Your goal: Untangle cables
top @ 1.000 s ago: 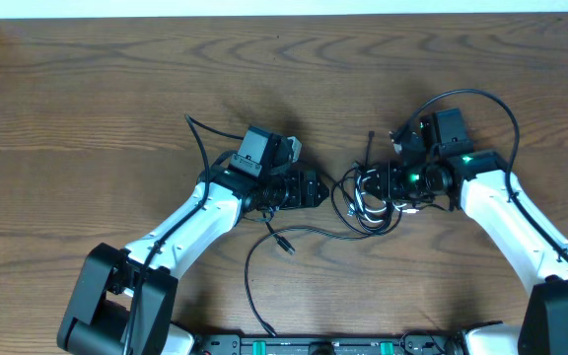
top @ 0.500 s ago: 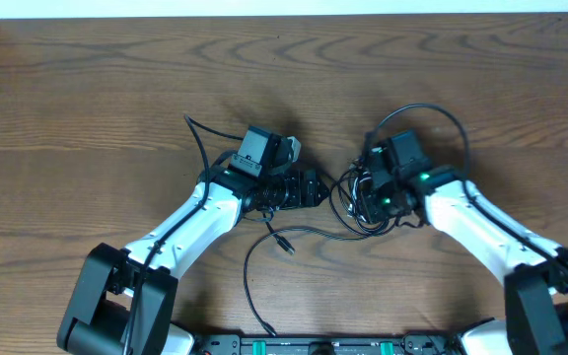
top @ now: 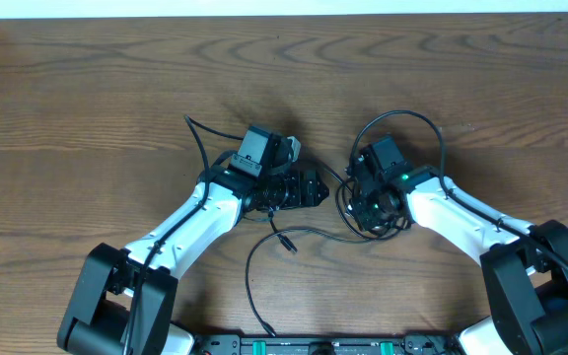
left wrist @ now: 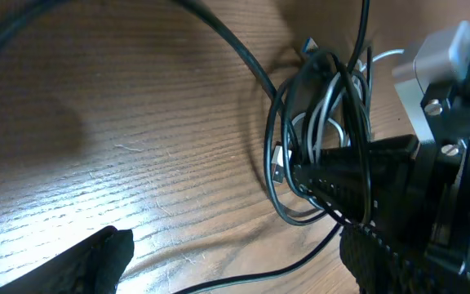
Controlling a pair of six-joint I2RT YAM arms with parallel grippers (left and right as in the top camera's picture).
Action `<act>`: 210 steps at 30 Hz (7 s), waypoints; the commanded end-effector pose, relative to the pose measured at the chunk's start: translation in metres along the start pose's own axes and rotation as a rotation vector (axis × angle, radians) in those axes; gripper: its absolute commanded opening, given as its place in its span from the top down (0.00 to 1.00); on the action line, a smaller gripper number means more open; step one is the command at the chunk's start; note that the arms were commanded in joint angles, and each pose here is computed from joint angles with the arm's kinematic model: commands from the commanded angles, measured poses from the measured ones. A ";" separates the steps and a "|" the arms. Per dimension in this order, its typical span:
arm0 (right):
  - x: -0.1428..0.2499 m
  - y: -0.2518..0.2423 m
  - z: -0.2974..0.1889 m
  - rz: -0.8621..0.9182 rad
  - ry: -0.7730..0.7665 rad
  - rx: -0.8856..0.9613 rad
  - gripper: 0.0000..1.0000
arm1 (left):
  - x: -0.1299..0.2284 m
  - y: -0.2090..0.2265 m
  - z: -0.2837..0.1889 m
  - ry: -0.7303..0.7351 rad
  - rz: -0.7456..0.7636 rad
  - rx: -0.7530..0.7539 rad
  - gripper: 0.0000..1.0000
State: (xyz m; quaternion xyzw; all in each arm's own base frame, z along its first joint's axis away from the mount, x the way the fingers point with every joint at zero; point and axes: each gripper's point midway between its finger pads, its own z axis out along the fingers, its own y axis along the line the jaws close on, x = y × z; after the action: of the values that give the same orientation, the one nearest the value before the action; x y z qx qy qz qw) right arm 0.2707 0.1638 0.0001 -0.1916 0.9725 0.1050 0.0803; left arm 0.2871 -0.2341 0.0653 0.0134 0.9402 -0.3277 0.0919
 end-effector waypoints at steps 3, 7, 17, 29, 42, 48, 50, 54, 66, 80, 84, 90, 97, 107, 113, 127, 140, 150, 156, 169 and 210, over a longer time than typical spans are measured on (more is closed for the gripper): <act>-0.008 -0.008 -0.024 0.017 0.030 0.036 0.99 | -0.001 0.005 0.002 -0.006 -0.002 -0.022 0.13; -0.018 -0.001 -0.052 0.042 0.027 0.026 0.99 | -0.001 0.005 0.002 -0.006 -0.002 -0.022 0.13; -0.067 0.081 -0.115 -0.055 -0.148 -0.399 0.98 | -0.009 0.029 -0.003 -0.051 -0.027 -0.131 0.14; -0.032 -0.022 -0.029 0.224 -0.011 0.223 0.99 | -0.013 0.070 -0.025 -0.039 -0.205 -0.166 0.15; -0.041 0.000 -0.043 0.204 -0.039 0.087 0.91 | -0.020 0.035 -0.023 -0.026 -0.167 0.023 0.15; -0.050 0.005 -0.073 0.197 -0.123 0.070 0.91 | -0.020 0.035 -0.023 -0.026 -0.167 0.023 0.15; -0.051 0.008 -0.081 0.194 -0.139 0.058 0.96 | -0.020 0.035 -0.023 -0.026 -0.167 0.023 0.15; -0.051 0.010 -0.085 0.188 -0.147 0.047 0.80 | -0.020 0.035 -0.023 -0.026 -0.167 0.023 0.15; -0.041 -0.005 -0.049 0.173 -0.054 0.117 0.88 | -0.020 0.035 -0.023 -0.026 -0.167 0.023 0.15; -0.034 -0.015 -0.024 0.212 0.006 0.160 0.99 | -0.020 0.035 -0.023 -0.026 -0.167 0.023 0.15; -0.035 -0.014 -0.035 0.215 -0.004 0.157 0.99 | -0.020 0.035 -0.023 -0.026 -0.167 0.022 0.15; -0.041 -0.006 -0.081 0.212 -0.050 0.145 0.99 | -0.020 0.036 -0.023 -0.027 -0.167 0.020 0.15; -0.042 0.007 -0.131 0.200 -0.152 0.092 0.99 | -0.020 0.036 -0.023 -0.027 -0.167 0.020 0.15; -0.052 0.019 -0.190 0.179 -0.356 0.010 0.98 | -0.021 0.036 -0.023 -0.028 -0.166 0.019 0.15; -0.065 0.036 -0.222 0.135 -0.493 -0.102 0.96 | -0.020 0.036 -0.023 -0.028 -0.167 0.019 0.15; -0.010 0.018 -0.114 0.242 -0.096 -0.049 0.78 | -0.020 0.036 -0.023 -0.027 -0.167 0.019 0.15; 0.003 0.028 -0.040 0.260 0.077 -0.051 0.82 | -0.020 0.036 -0.023 -0.027 -0.167 0.019 0.15; 0.004 0.043 -0.029 0.201 0.073 -0.017 0.67 | -0.020 0.036 -0.023 -0.028 -0.167 0.019 0.15; 0.008 0.029 -0.010 0.216 0.083 0.117 0.70 | -0.020 0.036 -0.023 -0.027 -0.167 0.019 0.15; 0.002 0.035 -0.005 0.207 0.095 0.103 0.99 | -0.020 0.036 -0.023 -0.028 -0.166 0.019 0.15; -0.012 0.039 -0.033 -0.152 0.002 0.082 0.71 | -0.022 0.040 -0.023 -0.039 -0.168 -0.004 0.15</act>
State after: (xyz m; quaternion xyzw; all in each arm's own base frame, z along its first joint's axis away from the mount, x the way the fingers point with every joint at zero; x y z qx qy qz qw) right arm 0.2709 0.1963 0.0588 -0.2252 0.9652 0.0703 0.1129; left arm 0.3086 -0.1904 0.0662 -0.0638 0.9347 -0.3392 0.0853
